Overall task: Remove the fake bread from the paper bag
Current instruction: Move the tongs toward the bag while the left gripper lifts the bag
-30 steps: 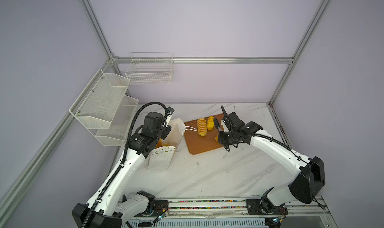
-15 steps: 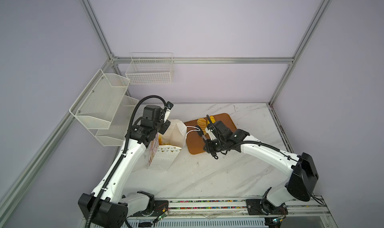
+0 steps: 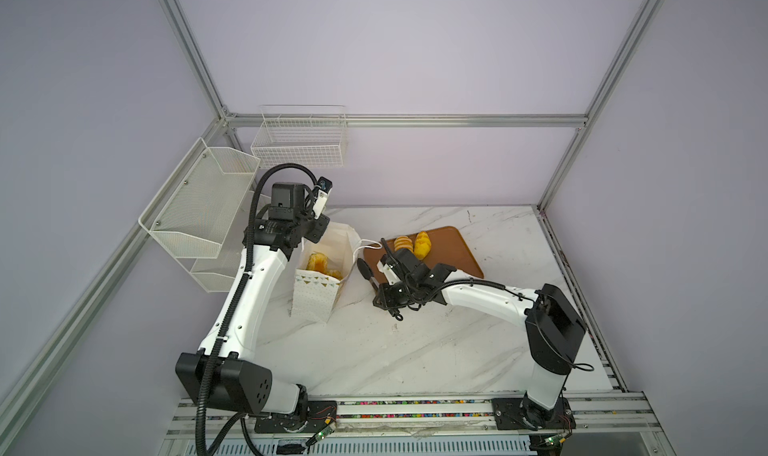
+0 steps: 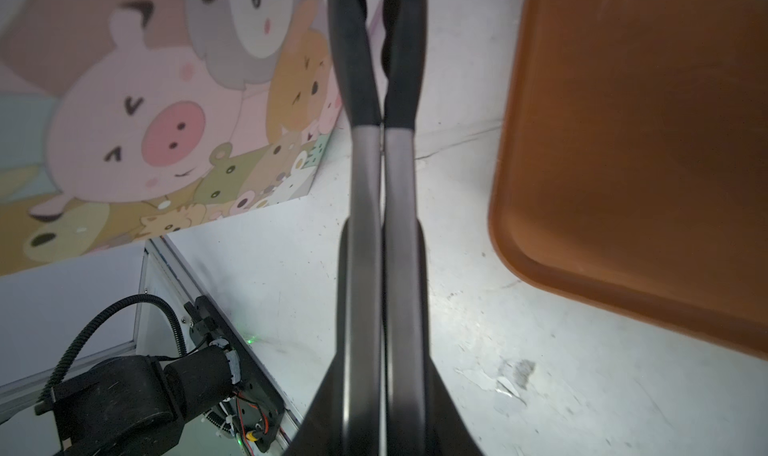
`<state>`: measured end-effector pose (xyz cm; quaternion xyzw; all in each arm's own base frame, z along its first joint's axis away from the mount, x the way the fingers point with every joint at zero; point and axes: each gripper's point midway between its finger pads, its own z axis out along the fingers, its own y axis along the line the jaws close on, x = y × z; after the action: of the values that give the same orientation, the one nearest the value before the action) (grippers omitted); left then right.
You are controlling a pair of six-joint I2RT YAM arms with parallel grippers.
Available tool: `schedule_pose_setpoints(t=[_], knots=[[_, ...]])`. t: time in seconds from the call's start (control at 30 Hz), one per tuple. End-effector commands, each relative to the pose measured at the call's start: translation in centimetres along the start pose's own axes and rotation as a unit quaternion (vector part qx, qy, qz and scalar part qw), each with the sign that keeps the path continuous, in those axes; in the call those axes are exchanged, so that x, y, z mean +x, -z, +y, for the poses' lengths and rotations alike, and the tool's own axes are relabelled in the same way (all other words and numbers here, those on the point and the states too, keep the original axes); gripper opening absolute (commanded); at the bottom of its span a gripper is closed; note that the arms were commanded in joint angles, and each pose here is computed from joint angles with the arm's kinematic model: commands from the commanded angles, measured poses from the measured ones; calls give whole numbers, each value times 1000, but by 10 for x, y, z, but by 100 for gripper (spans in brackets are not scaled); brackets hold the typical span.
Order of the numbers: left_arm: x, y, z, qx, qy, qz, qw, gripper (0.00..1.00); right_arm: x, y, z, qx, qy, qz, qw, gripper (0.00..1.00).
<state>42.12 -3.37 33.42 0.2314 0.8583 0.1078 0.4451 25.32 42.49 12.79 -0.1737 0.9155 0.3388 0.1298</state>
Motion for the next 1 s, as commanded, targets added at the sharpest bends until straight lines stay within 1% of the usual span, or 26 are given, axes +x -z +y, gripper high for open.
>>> schedule_pose_setpoints(t=[0.0,0.13,0.27,0.37,0.47,0.57,0.63,0.7,0.83,0.87,0.97], knots=[[-43,20,28,-34,-30,-52,998,0,-28,-16,37,-65,24,-34,997,0],[-57,14,31,-33,-49,-63,996,0,-53,-40,51,-90,37,-54,994,0],[-59,5,28,-21,-49,-61,997,0,-61,-63,47,-91,38,-60,993,0],[-51,0,21,-10,-41,-52,998,0,-55,-69,37,-78,37,-54,995,0],[-33,-4,7,14,-28,-38,999,0,-46,-64,27,-63,35,-56,996,0],[-15,-5,-2,21,-15,-20,999,0,-43,-58,20,-50,32,-63,996,0],[-3,-4,-6,21,-7,-7,1000,4,-43,-54,21,-50,31,-65,996,0],[7,-1,-9,23,2,2,1000,10,-46,-51,24,-51,32,-70,996,0],[18,5,-19,42,20,13,999,33,-48,-49,28,-55,37,-70,995,0],[13,20,-19,44,24,-3,999,37,-47,-49,29,-55,38,-70,995,0],[17,28,-24,51,31,-6,998,47,-46,-49,27,-52,38,-68,996,0]])
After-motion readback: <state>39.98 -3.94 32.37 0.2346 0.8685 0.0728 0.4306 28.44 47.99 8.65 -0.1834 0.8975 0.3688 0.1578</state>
